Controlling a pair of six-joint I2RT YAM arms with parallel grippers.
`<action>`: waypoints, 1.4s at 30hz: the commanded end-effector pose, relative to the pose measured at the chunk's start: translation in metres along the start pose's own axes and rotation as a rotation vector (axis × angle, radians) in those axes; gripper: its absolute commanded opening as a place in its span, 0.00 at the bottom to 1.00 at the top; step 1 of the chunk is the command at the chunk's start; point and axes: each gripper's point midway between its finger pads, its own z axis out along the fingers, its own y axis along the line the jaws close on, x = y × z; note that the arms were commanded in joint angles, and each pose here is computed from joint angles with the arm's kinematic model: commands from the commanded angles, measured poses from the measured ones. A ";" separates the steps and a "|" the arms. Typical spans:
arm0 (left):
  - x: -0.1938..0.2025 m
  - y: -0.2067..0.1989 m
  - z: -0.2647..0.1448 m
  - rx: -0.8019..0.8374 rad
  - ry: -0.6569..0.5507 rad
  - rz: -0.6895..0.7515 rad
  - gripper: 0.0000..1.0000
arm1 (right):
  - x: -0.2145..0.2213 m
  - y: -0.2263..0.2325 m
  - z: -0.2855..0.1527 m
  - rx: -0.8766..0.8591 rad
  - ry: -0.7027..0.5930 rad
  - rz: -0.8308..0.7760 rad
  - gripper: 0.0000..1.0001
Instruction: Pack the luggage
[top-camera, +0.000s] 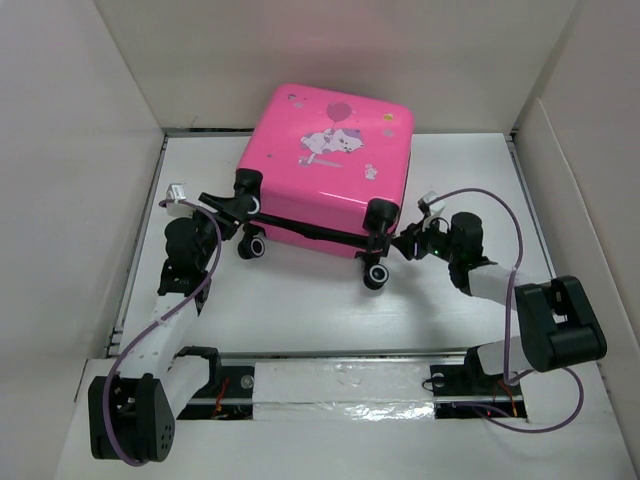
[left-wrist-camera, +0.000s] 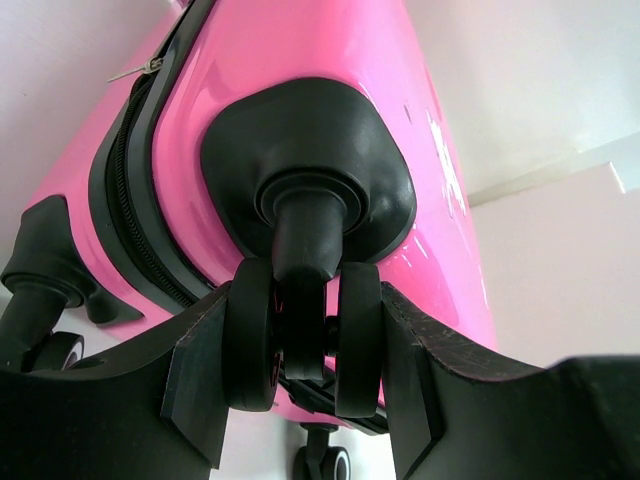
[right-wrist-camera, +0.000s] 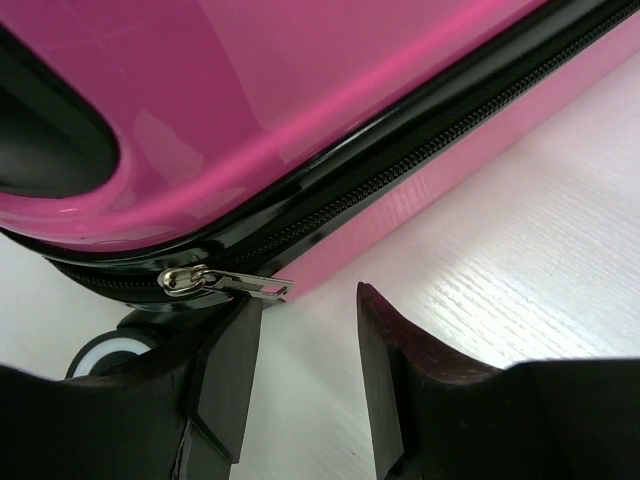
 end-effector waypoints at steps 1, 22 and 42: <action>-0.023 -0.063 -0.010 0.235 -0.079 0.047 0.00 | -0.073 0.012 0.002 -0.073 -0.196 -0.160 0.49; -0.019 -0.054 -0.012 0.220 -0.084 0.057 0.00 | -0.068 0.067 0.005 -0.217 -0.139 -0.196 0.47; -0.017 -0.052 -0.016 0.218 -0.106 0.044 0.00 | -0.069 0.108 0.013 -0.105 -0.230 -0.013 0.00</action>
